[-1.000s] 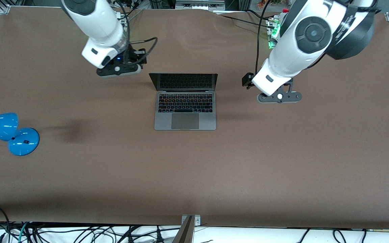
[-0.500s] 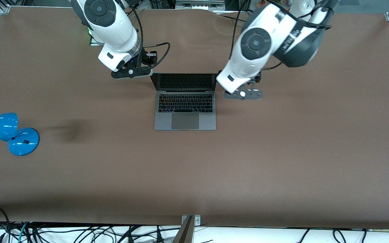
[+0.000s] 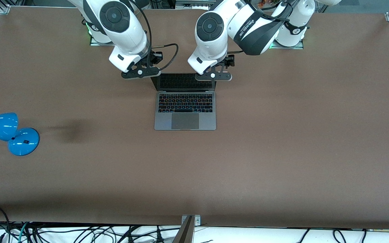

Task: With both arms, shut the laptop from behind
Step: 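Move both grippers toward the back of the raised laptop screen, then lower both grippers behind the screen's top edge of the laptop lid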

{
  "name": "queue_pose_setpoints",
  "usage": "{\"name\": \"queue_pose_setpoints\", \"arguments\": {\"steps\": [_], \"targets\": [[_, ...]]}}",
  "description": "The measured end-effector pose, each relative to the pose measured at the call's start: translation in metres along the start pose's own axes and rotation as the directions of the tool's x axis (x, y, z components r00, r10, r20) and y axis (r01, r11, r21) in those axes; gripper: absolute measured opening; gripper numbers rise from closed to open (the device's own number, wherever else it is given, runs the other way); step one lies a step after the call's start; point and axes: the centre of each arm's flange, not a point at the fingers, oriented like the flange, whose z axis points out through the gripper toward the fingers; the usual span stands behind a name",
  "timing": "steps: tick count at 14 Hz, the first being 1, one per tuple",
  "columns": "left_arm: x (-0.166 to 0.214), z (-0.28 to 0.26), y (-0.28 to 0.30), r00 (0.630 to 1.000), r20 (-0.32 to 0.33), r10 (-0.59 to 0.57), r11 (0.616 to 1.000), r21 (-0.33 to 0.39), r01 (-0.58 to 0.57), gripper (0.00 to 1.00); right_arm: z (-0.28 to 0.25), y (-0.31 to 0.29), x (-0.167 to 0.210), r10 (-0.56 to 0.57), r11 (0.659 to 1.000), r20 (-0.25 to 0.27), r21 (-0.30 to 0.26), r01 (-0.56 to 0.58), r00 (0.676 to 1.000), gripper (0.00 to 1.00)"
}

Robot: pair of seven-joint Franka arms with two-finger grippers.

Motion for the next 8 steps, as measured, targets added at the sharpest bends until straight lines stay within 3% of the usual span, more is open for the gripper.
{"name": "queue_pose_setpoints", "arguments": {"steps": [3,8], "targets": [[-0.003,0.014,0.003,0.995,0.095,-0.022,0.998,-0.055,0.027,0.52,0.032,-0.001,0.001,0.015,0.999,0.093,0.031,-0.018,0.996,0.01],[0.003,0.047,0.008,0.979,0.189,-0.069,0.996,-0.049,0.08,0.01,0.06,0.0,0.004,0.027,0.999,0.167,0.039,-0.034,0.986,0.01]]}}
